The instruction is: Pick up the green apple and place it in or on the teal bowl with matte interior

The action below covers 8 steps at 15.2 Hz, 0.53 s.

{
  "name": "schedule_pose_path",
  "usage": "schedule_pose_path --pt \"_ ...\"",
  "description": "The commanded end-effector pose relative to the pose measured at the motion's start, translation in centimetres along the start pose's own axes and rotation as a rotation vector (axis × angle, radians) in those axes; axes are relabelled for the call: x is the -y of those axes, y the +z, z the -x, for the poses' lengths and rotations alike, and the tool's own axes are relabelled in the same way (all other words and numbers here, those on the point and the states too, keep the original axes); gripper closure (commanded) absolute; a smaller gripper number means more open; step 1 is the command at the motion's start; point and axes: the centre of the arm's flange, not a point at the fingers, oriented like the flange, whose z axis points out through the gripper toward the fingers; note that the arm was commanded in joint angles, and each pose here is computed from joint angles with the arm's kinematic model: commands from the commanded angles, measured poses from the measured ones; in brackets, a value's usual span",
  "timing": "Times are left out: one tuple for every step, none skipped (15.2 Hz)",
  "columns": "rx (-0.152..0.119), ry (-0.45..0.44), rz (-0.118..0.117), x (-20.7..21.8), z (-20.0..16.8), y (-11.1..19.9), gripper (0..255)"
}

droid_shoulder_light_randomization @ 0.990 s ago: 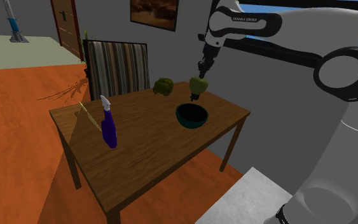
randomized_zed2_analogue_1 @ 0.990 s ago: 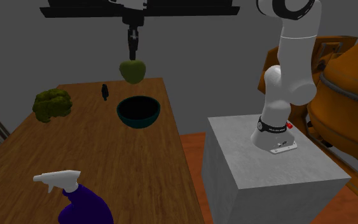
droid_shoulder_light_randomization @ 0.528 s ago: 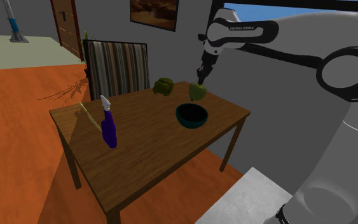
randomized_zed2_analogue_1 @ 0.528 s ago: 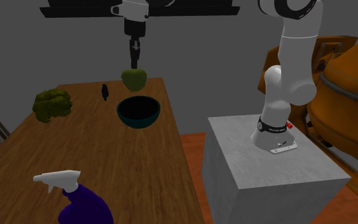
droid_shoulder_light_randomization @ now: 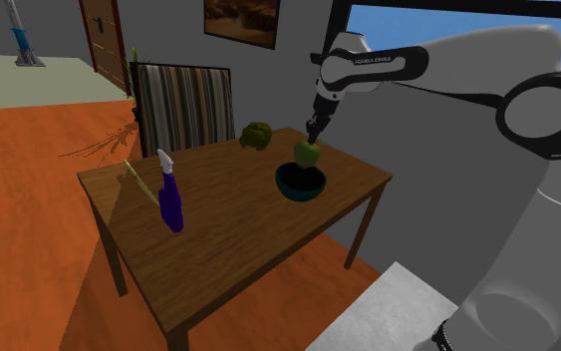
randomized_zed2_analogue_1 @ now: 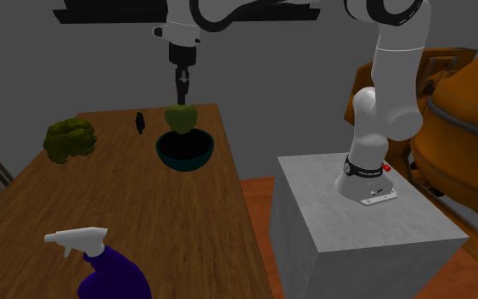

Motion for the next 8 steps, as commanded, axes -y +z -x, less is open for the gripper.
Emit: schedule_pose_path --pt "-0.001 0.000 0.000 0.0 0.1 1.0 255" --pt "-0.001 0.000 0.000 0.0 0.2 1.5 255" --pt "-0.001 0.000 0.000 0.0 0.3 2.0 255" --pt "-0.001 0.000 0.000 0.0 0.4 2.6 255" --pt "-0.001 0.000 0.000 0.1 0.5 3.1 255" --pt "-0.001 0.000 0.000 0.1 0.6 3.6 255" --pt "-0.001 0.000 0.000 0.1 0.6 3.9 255" --pt "-0.001 0.000 0.000 0.1 0.6 3.9 255"
